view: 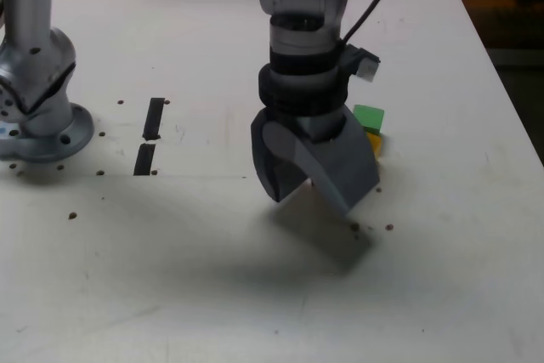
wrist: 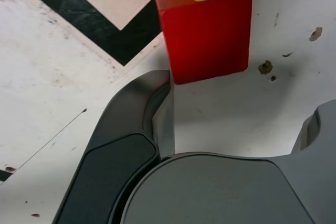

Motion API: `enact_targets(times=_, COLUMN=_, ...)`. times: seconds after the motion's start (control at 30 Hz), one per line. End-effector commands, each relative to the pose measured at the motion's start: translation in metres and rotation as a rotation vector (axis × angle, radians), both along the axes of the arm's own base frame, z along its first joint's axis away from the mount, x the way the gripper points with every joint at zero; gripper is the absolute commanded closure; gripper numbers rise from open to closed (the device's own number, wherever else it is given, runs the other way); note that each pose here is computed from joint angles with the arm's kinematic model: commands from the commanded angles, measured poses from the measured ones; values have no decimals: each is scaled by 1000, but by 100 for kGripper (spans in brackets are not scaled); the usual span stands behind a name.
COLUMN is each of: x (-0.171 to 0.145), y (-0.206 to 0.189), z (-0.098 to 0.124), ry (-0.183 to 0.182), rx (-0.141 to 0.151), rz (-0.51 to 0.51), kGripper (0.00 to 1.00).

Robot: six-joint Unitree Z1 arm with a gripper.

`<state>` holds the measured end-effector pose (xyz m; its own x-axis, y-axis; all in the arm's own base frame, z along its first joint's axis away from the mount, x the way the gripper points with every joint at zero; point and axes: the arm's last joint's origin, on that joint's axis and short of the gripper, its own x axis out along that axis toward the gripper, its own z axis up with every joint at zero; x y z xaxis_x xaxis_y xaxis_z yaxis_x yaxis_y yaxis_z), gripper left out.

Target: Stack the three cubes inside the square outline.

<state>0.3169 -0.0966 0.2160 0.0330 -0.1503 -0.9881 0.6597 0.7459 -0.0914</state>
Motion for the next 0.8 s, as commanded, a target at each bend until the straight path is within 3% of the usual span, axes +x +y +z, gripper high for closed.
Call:
enact_targets(times=0.0, x=3, y=-1, z=-3, ry=6, rx=-2, rz=1, kGripper=12)
enact_targets(times=0.2, x=4, y=-2, z=-10, ry=27, rx=0, rz=6, kGripper=25)
enact_targets(times=0.5, x=4, y=-1, z=-15, ry=34, rx=8, rz=15, kGripper=66)
enact_targets(times=0.77, x=5, y=-1, z=-16, ry=23, rx=26, rz=16, kGripper=71)
